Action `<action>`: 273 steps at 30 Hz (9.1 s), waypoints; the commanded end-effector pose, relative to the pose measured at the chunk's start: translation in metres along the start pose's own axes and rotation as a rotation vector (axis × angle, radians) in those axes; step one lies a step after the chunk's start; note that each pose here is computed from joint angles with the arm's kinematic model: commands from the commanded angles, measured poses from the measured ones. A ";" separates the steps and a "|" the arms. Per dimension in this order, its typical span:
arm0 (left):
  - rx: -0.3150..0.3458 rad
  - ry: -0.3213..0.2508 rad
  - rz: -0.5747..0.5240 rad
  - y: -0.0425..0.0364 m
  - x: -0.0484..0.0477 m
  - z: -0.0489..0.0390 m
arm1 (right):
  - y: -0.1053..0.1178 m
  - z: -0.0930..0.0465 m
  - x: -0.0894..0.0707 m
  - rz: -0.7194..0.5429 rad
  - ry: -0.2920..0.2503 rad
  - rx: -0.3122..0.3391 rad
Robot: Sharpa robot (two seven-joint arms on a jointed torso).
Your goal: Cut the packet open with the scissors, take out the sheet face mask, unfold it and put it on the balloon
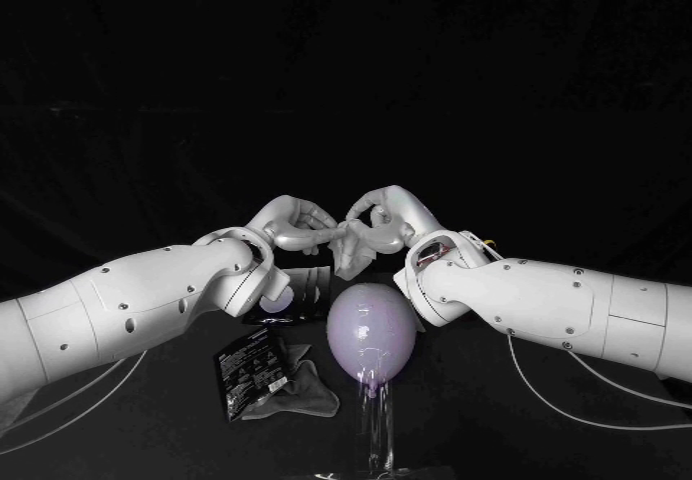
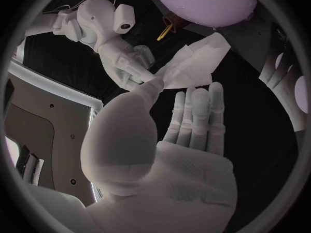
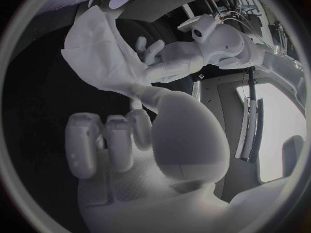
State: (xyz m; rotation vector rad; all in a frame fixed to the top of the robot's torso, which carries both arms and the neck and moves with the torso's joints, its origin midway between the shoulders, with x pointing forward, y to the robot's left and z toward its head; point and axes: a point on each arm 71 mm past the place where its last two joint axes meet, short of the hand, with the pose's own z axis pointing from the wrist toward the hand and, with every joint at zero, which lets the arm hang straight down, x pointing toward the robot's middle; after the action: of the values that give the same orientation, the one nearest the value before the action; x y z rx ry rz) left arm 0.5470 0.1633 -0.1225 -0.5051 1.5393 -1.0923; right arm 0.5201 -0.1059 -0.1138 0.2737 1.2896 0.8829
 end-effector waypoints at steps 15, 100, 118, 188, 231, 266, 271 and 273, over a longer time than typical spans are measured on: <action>-0.037 0.015 0.100 0.0134 0.0116 -0.0060 | 0.001 0.003 -0.002 0.015 -0.032 0.027; -0.001 -0.067 -0.046 0.0276 0.0338 -0.0253 | 0.019 -0.010 0.009 0.045 0.037 0.003; 0.009 -0.079 -0.042 0.0281 0.0315 -0.0252 | 0.015 -0.009 0.006 0.040 0.030 0.012; -0.009 0.009 -0.158 0.0309 0.0357 -0.0245 | 0.006 -0.005 0.004 0.026 0.043 0.029; -0.032 -0.034 -0.198 0.0348 0.0305 -0.0240 | -0.001 -0.009 -0.001 0.015 0.076 0.038; 0.006 -0.184 -0.214 0.0306 0.0040 -0.0216 | -0.015 -0.012 -0.003 0.016 0.160 0.070; 0.009 -0.187 -0.209 0.0302 0.0041 -0.0197 | -0.011 -0.013 -0.001 0.017 0.167 0.043; 0.008 -0.185 -0.206 0.0305 0.0037 -0.0194 | -0.010 -0.014 -0.001 0.010 0.161 0.027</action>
State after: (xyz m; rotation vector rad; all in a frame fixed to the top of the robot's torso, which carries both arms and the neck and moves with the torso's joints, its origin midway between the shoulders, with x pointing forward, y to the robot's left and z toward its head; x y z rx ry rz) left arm 0.5348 0.1833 -0.1545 -0.7710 1.3567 -1.1664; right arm 0.5136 -0.1203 -0.1251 0.2812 1.4615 0.8868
